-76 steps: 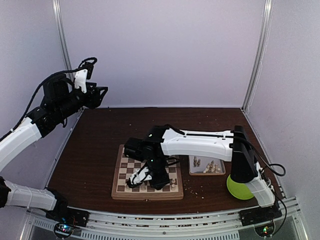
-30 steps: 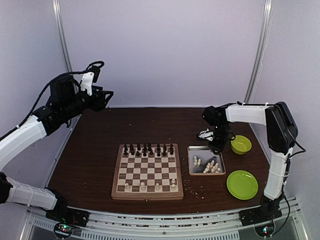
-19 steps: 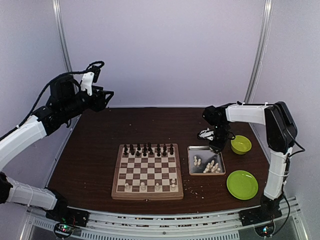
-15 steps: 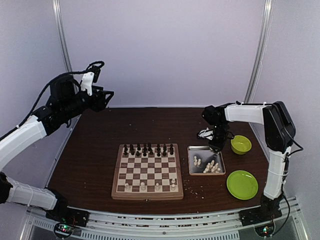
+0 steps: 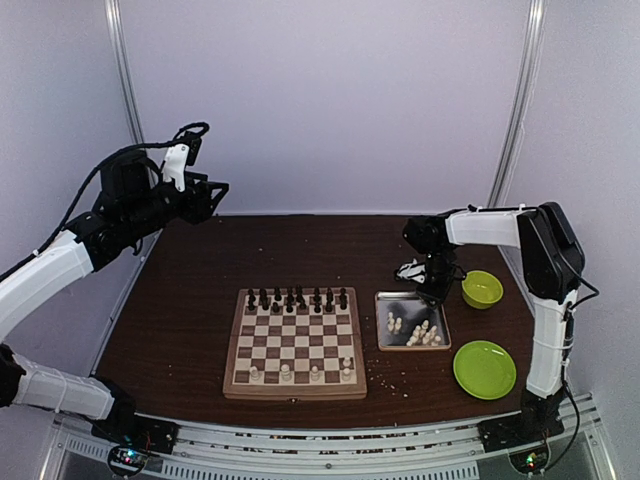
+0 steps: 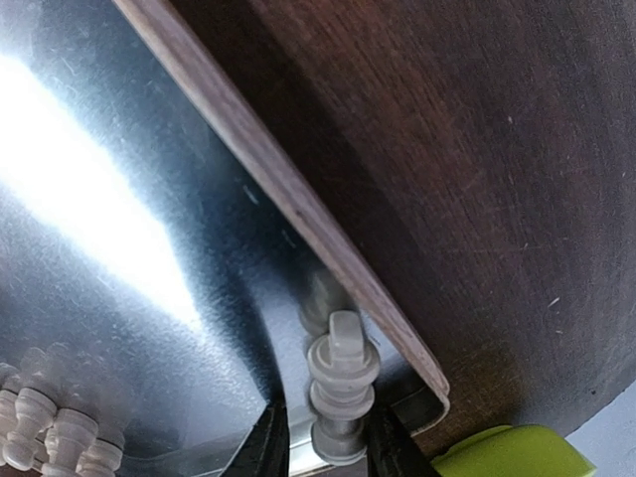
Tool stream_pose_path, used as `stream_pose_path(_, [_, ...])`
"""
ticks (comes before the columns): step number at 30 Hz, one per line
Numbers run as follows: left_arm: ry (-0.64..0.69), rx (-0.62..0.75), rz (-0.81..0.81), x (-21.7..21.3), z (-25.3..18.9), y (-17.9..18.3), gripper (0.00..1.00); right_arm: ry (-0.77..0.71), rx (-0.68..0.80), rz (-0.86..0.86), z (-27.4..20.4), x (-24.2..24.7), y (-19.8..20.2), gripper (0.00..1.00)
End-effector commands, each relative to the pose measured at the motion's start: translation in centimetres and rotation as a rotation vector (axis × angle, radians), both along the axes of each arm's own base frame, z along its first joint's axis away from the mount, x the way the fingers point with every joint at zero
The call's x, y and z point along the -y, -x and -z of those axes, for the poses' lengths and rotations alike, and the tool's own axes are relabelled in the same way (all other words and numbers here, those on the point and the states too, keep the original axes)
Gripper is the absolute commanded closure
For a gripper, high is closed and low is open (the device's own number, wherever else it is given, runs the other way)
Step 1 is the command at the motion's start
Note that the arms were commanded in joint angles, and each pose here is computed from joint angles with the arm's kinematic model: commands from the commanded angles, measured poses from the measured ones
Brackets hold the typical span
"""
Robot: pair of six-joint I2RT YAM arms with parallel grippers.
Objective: Set up the chess pieces on the board
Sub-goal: Pick up the queen from the storage box.
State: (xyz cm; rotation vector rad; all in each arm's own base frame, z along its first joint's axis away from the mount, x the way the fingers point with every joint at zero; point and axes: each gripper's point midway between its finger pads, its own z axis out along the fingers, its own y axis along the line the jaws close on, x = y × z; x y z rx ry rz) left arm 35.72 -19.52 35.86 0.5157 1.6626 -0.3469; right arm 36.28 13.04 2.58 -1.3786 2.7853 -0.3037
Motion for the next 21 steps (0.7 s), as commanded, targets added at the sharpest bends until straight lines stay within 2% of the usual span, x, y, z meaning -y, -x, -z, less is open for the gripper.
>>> stream_pose_path(1, [0.025,0.020,0.016,0.4,-0.9,-0.1,0.43,0.022,-0.032,0.015,0.3,0.8,0.8,0.73])
stream_pose_path(9, [0.031,0.016,0.023,0.6,-0.9,0.0,0.43,0.028,-0.071,0.010,0.5,1.1,1.7,0.80])
stream_pose_path(14, [0.032,0.015,0.024,0.6,-0.9,0.0,0.43,0.067,-0.117,-0.007,1.1,1.8,2.7,0.73])
stream_pose_path(21, [0.030,0.014,0.021,0.6,-0.8,-0.1,0.43,0.059,-0.117,-0.006,1.2,1.9,3.0,0.85])
